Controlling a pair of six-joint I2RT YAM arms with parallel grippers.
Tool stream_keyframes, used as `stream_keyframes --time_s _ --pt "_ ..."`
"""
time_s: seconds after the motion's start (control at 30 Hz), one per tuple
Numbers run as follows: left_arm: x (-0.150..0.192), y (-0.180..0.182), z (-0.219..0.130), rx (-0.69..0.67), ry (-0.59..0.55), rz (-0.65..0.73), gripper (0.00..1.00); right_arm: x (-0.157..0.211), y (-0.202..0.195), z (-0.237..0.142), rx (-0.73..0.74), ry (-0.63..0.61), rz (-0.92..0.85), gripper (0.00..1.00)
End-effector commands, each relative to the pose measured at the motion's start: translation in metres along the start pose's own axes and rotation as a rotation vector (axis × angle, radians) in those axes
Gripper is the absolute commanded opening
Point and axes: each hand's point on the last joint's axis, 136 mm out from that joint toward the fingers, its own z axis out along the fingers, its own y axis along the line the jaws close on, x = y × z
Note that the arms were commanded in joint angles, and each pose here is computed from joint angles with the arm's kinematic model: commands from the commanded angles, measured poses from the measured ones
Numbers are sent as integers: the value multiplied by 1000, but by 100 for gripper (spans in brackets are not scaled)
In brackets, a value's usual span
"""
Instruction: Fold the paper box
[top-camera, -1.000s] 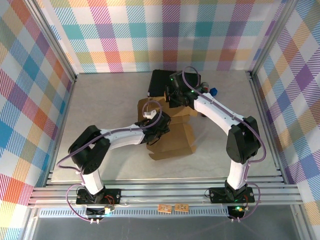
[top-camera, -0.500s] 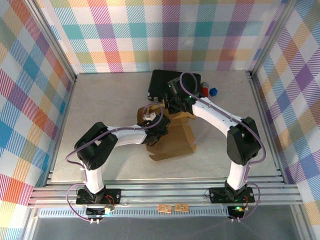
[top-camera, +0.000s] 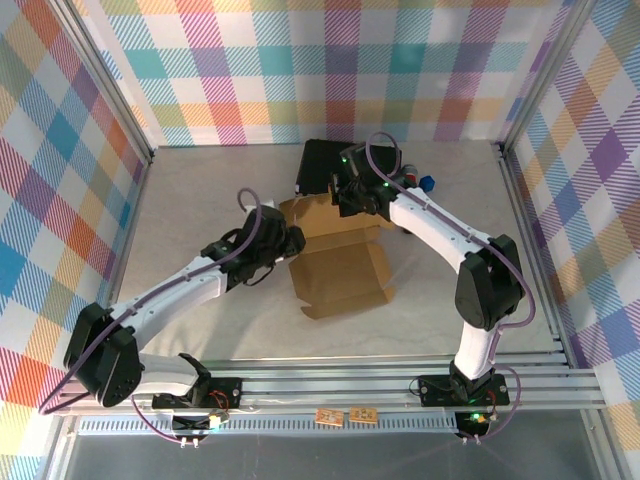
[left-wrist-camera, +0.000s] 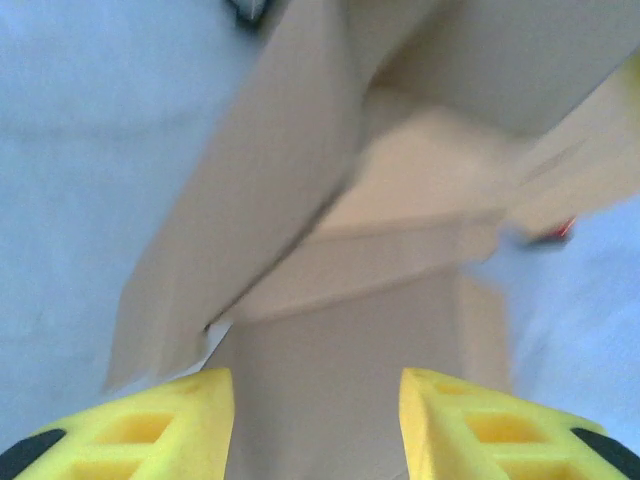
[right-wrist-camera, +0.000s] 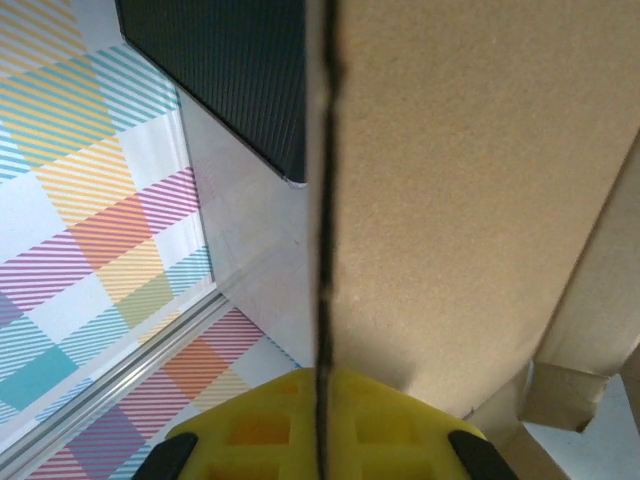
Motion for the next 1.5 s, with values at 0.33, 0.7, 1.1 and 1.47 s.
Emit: stream_keyframes --time_s 0.33,0.7,1.1,1.47 --pt "27 40 36 -244 75 230 50 1 -11 0 81 0 -25 0" --pt "0 23 29 -153 -81 252 50 4 -6 -6 111 6 -52 0" --pt "-2 79 -73 98 -117 -218 54 -1 24 -35 61 31 -87 0" --pt "5 74 8 306 65 -505 38 -6 30 -48 57 74 -29 0"
